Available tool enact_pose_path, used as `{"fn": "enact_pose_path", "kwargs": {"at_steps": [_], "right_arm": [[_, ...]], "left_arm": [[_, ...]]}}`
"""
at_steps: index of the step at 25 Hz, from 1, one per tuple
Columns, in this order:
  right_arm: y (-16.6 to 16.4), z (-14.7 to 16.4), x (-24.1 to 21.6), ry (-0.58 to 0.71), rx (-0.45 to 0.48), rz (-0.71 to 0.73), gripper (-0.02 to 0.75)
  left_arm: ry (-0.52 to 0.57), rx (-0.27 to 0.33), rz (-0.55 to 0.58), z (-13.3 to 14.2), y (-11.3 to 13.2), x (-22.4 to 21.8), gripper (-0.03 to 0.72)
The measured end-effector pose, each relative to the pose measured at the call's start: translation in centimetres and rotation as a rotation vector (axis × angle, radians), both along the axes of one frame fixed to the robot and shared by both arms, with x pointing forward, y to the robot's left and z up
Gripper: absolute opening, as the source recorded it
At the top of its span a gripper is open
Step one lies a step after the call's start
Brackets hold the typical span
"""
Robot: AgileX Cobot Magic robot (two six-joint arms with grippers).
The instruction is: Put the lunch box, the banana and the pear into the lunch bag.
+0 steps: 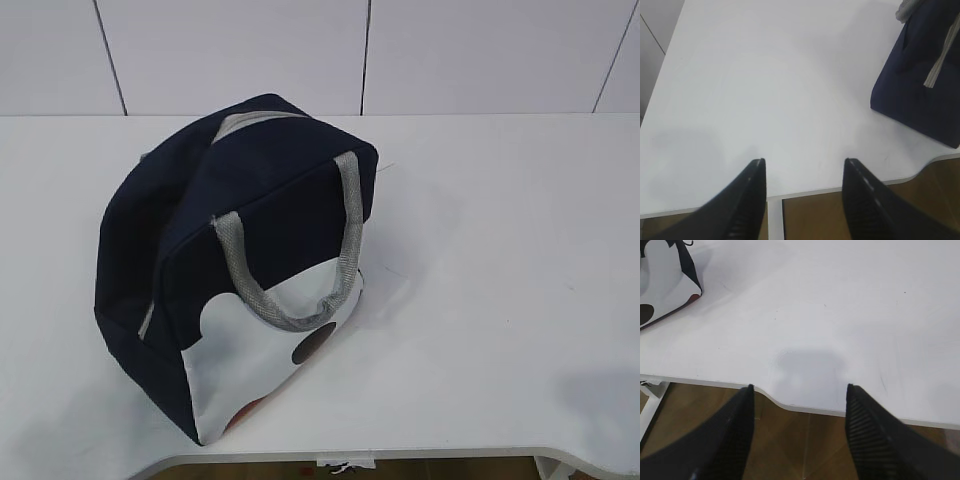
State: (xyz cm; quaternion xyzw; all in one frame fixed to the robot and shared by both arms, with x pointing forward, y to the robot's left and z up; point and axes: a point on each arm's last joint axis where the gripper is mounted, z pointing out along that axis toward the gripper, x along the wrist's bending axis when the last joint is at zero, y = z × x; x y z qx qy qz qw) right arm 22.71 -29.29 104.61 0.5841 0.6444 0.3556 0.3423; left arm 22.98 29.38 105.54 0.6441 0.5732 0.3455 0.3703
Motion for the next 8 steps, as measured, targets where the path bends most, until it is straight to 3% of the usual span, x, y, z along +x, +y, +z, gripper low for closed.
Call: {"fn": "enact_pose_path", "kwargs": {"at_steps": [8], "right_arm": [[0.00, 0.00, 0.00, 0.000, 0.000, -0.002, 0.454]], "left_arm": [[0.000, 0.000, 0.000, 0.00, 0.00, 0.00, 0.380]]}}
